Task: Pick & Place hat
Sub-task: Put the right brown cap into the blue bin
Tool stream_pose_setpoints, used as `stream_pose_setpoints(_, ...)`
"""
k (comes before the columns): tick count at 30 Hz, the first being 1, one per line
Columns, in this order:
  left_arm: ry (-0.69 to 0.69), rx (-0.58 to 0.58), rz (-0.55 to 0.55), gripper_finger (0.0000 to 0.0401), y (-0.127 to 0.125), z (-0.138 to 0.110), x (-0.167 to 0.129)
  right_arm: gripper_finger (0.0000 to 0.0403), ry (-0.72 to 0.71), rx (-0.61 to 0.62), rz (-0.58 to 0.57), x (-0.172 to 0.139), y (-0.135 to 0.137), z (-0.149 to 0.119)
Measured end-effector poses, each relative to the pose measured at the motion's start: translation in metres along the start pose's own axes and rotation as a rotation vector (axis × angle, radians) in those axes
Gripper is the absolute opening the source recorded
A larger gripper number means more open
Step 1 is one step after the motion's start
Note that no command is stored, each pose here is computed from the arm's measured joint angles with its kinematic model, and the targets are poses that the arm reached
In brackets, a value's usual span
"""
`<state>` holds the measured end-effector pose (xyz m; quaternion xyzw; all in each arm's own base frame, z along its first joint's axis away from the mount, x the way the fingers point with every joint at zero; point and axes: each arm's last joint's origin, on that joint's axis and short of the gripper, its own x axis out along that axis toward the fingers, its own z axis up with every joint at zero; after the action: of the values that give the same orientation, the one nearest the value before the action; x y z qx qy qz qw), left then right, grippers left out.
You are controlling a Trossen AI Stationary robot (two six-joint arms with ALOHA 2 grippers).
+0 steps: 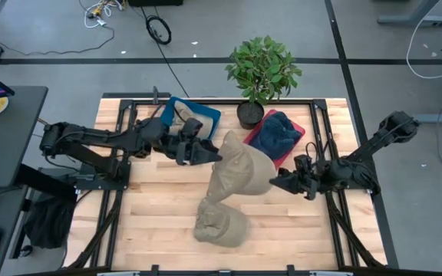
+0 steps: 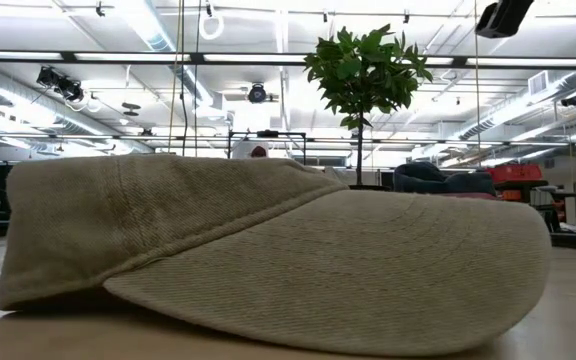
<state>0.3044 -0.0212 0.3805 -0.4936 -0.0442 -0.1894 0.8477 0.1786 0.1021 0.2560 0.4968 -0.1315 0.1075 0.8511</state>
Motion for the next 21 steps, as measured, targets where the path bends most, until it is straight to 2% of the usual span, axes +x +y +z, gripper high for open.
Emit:
stream_pose_setpoints(14, 0.041, -0.010, -0.005, 0.0289, 0.0008, -0.0017, 0.0000, 0.0004, -0.019, -0.026, -0.023, 0.0047, -0.0073, 0.0067)
stream_pose_setpoints(17, 0.042, 0.014, -0.003, 0.0265, 0.0010, -0.0018, 0.0000, 0.0004, -0.022, -0.028, -0.025, 0.0051, -0.0079, 0.0074)
stream_pose_setpoints(21, 0.048, 0.035, -0.005, 0.0214, 0.0010, -0.0020, 0.0000, 0.0004, -0.023, -0.029, -0.027, 0.0052, -0.0082, 0.0077)
